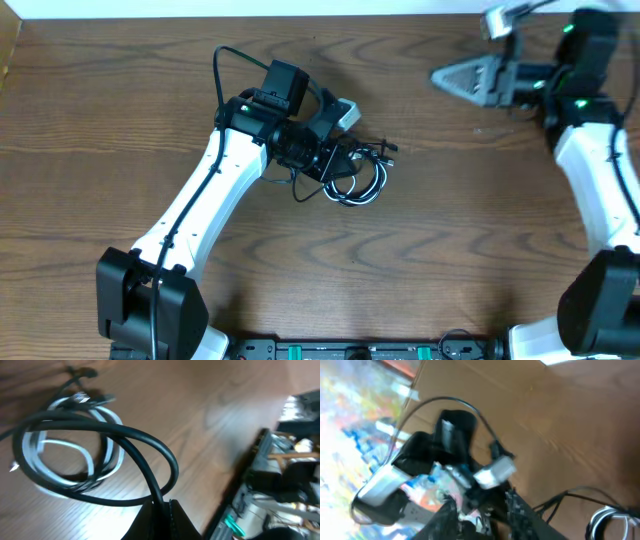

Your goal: Untangle cables

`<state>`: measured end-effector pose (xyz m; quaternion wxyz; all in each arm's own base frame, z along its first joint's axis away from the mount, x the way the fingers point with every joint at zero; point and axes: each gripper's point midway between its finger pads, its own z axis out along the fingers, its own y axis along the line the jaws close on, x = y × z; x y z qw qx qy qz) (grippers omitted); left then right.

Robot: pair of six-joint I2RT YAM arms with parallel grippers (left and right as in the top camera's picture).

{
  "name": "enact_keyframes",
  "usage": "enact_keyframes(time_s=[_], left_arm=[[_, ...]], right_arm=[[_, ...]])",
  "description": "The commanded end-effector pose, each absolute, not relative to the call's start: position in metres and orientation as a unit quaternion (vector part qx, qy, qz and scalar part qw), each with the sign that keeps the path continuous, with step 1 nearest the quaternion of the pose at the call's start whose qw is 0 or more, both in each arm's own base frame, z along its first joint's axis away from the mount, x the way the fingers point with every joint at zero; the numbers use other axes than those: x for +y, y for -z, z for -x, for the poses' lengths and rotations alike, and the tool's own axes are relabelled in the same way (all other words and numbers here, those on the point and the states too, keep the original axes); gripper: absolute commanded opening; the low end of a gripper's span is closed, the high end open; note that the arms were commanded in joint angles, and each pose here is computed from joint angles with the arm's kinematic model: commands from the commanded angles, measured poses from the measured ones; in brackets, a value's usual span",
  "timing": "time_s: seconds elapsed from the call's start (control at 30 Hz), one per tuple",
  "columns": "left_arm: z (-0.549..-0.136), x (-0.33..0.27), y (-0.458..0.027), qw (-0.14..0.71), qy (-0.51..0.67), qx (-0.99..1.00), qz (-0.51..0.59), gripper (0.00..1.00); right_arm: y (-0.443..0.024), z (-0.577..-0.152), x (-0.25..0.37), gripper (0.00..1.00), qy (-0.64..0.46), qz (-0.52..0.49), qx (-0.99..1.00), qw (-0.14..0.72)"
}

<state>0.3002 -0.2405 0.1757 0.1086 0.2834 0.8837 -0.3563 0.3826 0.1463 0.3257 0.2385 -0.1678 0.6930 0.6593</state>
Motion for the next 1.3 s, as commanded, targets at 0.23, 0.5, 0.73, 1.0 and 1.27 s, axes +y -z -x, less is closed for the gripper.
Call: enact_keyframes(time_s=[0.23,0.5,0.73,1.0,1.27], left_arm=[[-0.271,-0.264,-0.205,0.114,0.474,0.791,-0.371,0.07],[-0.263,-0.258,-0.198,0.098,0.460,0.797,-0.379,0.07],[-0.267,-0.252,-0.189,0.099,0.430,0.812,-0.381,0.07],[-0.267,-0.250,-0.186,0.097,0.421,0.818,-0.381,0.07],[-0.273,-0.243,-0.176,0.099,0.385,0.834,-0.381,0.07]], right_arm=[[-0.206,-0.370,0.193,0.42,-0.610,0.065,0.772,0.164],[-0.188,-0.348,0.232,0.38,-0.598,0.077,0.788,0.122],[-0.187,-0.335,0.247,0.35,-0.604,0.071,0.789,0.086],[-0.179,-0.328,0.246,0.10,-0.597,0.071,0.796,0.072],[-0.146,-0.322,0.234,0.01,-0.534,0.060,0.841,0.071]])
